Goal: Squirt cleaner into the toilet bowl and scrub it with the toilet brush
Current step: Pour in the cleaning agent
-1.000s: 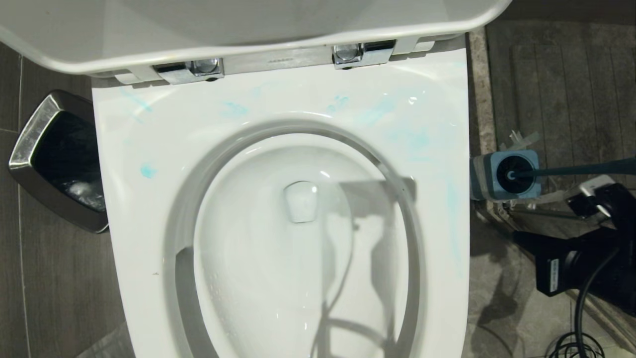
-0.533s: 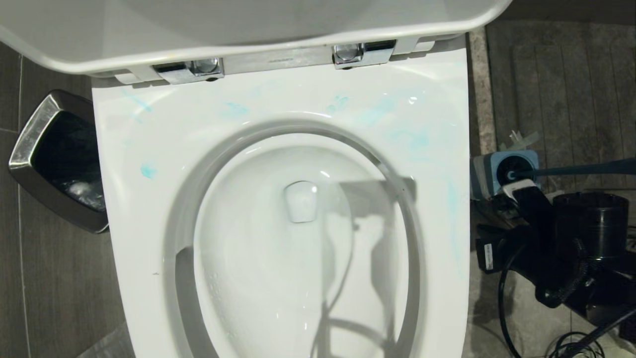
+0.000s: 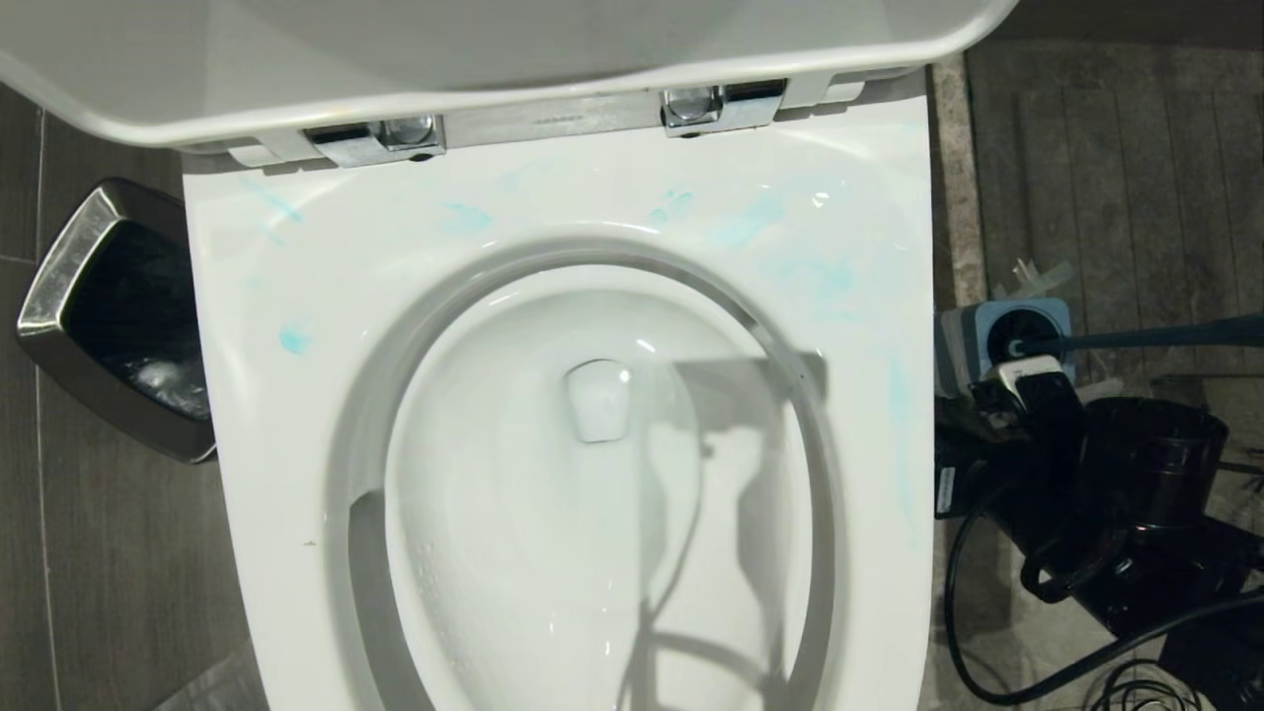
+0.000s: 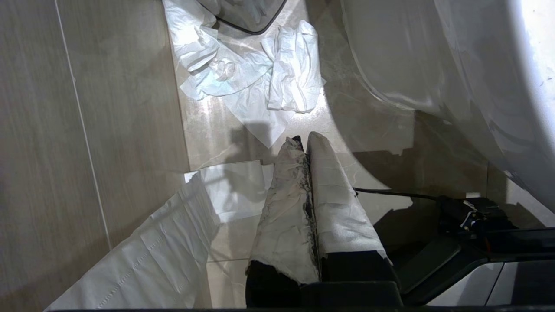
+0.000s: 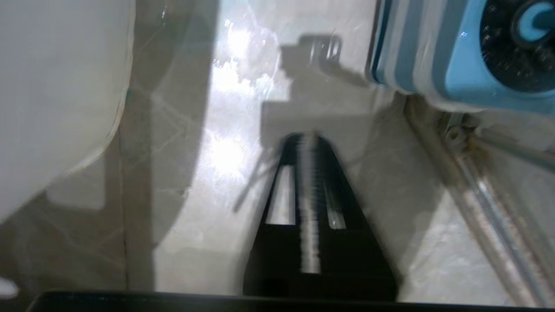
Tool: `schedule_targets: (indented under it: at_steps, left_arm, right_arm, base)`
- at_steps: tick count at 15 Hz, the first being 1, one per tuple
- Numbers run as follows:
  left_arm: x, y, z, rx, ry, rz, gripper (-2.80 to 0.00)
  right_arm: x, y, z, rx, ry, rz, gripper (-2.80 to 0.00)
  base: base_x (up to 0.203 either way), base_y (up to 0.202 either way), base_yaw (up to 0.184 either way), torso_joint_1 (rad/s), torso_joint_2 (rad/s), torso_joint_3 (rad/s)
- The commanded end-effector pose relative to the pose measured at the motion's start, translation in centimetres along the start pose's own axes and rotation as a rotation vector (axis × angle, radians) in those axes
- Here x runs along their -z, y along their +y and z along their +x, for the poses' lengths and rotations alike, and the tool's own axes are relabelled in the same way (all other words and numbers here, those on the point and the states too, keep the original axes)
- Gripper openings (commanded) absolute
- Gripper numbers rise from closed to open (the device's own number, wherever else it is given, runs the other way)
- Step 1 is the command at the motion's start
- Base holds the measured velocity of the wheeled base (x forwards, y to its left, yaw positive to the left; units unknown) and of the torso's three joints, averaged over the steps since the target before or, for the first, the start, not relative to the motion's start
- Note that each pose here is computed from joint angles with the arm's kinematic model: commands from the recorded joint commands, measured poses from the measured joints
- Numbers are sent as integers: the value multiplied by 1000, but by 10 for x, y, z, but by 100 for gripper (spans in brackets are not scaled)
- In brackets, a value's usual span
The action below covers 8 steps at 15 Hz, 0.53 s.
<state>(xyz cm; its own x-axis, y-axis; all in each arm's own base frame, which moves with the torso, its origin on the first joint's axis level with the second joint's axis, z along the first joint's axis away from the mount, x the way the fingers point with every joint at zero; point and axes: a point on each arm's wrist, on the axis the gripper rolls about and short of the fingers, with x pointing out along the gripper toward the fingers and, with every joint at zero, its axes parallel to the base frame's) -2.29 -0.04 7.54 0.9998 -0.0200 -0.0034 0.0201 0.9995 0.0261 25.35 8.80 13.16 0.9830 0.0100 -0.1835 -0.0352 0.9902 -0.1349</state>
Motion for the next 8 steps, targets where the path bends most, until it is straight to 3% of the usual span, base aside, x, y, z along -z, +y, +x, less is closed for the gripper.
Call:
schedule_targets:
  at_steps: [1, 4, 8]
  left_arm:
    - [0, 0, 0, 0, 0, 1, -280]
    - [0, 0, 0, 0, 1, 1, -280]
    - [0, 0, 0, 0, 0, 0, -280]
  right_arm:
    - [5, 5, 12, 1, -33, -2, 0]
    - [11, 9, 22, 3, -14, -33, 0]
    - [2, 12, 44, 16, -62, -49, 0]
  base:
    - [0, 0, 0, 0, 0, 0]
    - [0, 0, 0, 0, 0, 0]
    - [0, 0, 0, 0, 0, 0]
